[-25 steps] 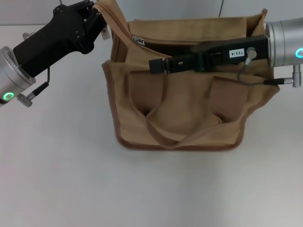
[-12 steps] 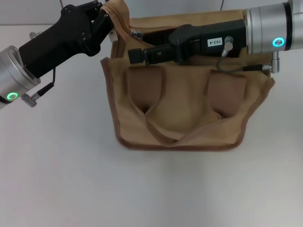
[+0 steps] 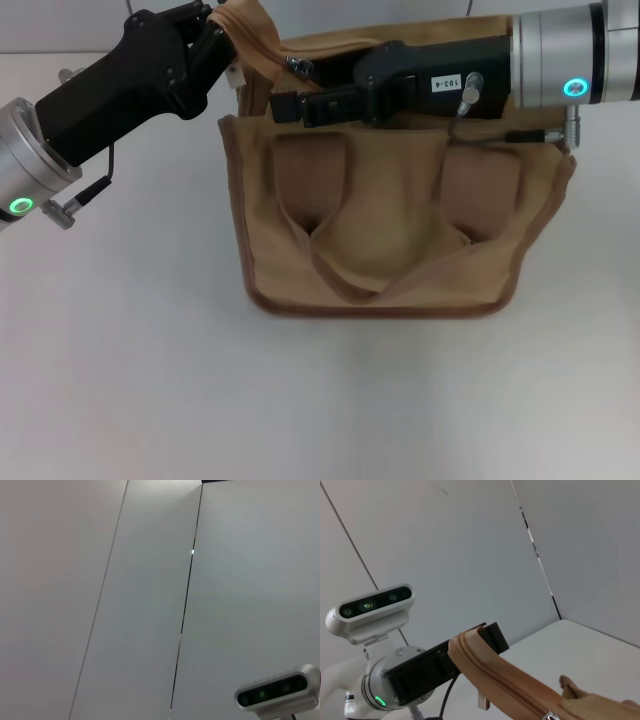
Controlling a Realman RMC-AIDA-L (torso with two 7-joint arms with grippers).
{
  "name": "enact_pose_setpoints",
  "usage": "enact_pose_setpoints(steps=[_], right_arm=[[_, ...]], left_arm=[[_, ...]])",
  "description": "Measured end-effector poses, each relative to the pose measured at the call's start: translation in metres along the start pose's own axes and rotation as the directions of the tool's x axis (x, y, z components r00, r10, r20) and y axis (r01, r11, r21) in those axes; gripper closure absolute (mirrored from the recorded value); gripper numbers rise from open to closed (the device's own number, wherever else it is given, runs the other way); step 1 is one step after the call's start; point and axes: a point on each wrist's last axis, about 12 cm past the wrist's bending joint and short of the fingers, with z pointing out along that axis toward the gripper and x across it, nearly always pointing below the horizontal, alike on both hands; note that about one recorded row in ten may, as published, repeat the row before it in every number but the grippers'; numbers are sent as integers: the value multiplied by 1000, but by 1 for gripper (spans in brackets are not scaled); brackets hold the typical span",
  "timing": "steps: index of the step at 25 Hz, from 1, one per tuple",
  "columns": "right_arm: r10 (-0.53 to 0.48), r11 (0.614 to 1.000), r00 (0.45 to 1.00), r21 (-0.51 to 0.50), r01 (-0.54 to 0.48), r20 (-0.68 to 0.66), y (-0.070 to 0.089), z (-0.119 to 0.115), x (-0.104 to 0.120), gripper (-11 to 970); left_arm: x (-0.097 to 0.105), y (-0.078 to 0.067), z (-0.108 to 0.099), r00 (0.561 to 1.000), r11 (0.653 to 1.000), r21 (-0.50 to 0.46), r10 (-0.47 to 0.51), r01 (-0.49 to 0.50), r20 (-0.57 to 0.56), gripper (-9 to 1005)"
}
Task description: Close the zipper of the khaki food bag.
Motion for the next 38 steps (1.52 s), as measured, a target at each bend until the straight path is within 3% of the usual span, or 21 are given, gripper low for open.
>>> enact_pose_setpoints(steps=[7, 15, 22, 38], right_arm=[[-70, 996, 997, -61, 72, 31, 9, 3, 0, 145], [-51, 985, 999, -167, 52, 13, 22, -7, 6, 147], [-16, 986, 998, -163, 26, 58, 33, -36, 10, 146], [25, 996, 999, -86, -21, 45, 30, -56, 12, 146]], left_arm=[[0, 0, -1, 1000, 1000, -1, -2, 3, 1, 969], [0, 0, -1, 1000, 1000, -5, -3, 3, 2, 969], [0, 1, -1, 1000, 1000, -10, -2, 2, -2, 969], [1, 3, 0, 1000, 1000, -27, -1, 1, -12, 969]])
